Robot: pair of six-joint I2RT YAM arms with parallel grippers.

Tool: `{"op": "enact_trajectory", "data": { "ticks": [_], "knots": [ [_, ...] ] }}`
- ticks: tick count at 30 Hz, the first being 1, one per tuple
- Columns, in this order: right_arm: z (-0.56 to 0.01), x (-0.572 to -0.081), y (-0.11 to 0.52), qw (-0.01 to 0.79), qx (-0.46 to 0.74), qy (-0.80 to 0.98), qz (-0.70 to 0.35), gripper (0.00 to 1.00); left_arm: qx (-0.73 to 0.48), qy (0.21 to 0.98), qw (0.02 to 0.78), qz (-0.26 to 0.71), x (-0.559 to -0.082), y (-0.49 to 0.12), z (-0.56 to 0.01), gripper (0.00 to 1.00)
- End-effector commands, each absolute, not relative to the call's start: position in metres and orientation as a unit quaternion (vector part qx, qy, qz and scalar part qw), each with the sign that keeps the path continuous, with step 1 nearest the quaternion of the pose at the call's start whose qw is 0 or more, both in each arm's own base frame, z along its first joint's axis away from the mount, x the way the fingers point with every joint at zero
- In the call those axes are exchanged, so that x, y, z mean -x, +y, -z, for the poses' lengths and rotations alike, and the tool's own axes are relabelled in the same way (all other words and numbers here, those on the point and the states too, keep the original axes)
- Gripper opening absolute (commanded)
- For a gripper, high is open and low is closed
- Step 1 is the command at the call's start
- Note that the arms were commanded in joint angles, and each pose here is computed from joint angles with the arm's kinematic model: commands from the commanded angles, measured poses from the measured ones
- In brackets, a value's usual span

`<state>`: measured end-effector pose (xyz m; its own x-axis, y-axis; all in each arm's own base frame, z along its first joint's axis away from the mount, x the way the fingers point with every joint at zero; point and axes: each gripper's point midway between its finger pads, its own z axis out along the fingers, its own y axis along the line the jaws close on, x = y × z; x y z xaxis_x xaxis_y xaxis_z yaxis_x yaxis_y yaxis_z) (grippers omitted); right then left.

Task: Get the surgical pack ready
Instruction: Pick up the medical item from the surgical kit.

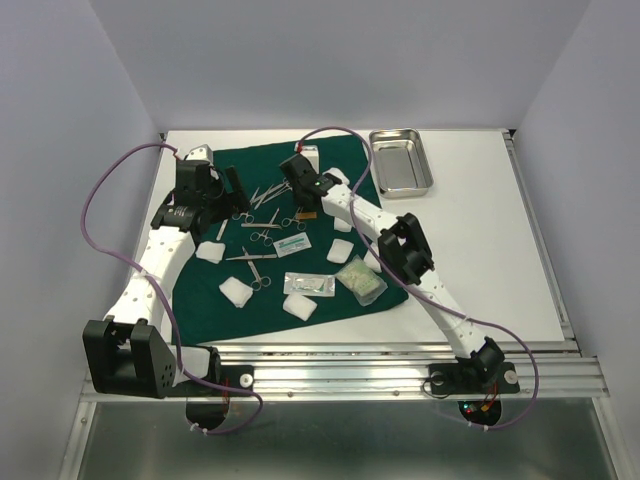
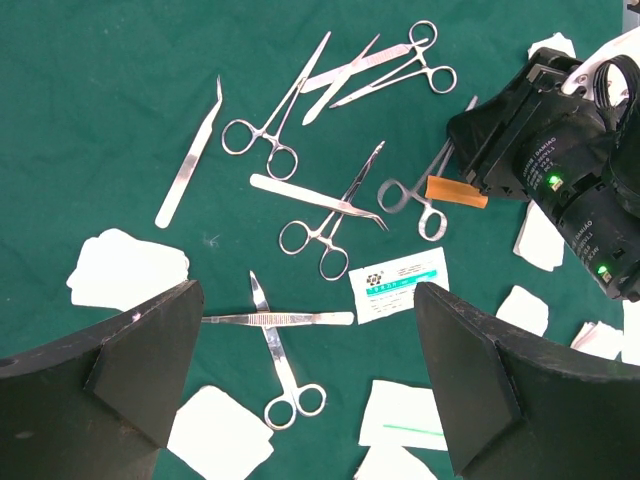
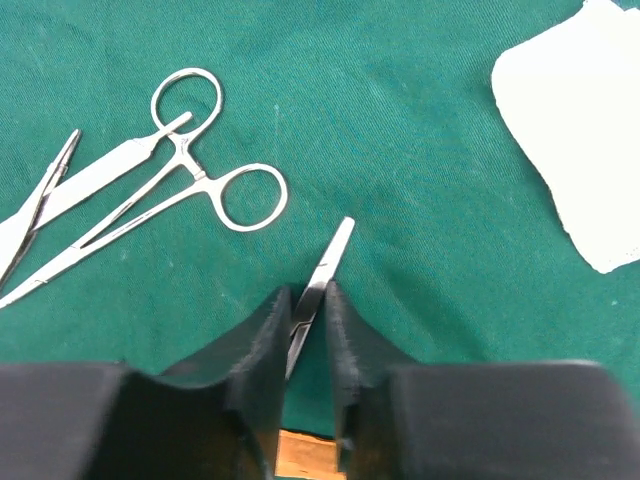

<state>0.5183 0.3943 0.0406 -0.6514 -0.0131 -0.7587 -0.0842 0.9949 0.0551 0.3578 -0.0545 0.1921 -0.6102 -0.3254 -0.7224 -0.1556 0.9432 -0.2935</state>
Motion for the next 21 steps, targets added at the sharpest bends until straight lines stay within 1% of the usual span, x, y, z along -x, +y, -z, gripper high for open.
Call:
{"op": "enact_trajectory", "data": {
  "ticks": [1, 4, 5, 9, 11, 14, 21],
  "knots": [
    [-0.039, -0.516, 0.401, 0.416, 0.039, 0.907, -0.047, 0.21, 0.13, 0.884, 0.437, 0.101, -0.354, -0.054, -0.202, 0.99],
    [-0.05, -0.515, 0.409, 0.418, 0.042, 0.905, -0.069, 0.15, 0.131, 0.885, 0.436, 0.101, -0.356, -0.054, -0.201, 0.99],
    [-0.054, -0.515, 0.41, 0.42, 0.042, 0.904, -0.073, 0.11, 0.131, 0.885, 0.435, 0.102, -0.356, -0.055, -0.201, 0.99],
    [-0.069, -0.514, 0.412, 0.425, 0.043, 0.9, -0.086, 0.08, 0.13, 0.885, 0.435, 0.105, -0.358, -0.056, -0.202, 0.99],
    [-0.079, -0.51, 0.42, 0.421, 0.049, 0.899, -0.112, 0.08, 0.13, 0.885, 0.434, 0.105, -0.359, -0.056, -0.202, 0.99],
    [-0.095, -0.504, 0.428, 0.416, 0.051, 0.896, -0.144, 0.01, 0.13, 0.886, 0.432, 0.108, -0.36, -0.057, -0.2, 0.99],
    [-0.129, -0.501, 0.42, 0.436, 0.038, 0.887, -0.149, 0.01, 0.13, 0.887, 0.429, 0.108, -0.359, -0.058, -0.196, 0.99]
  ]
}}
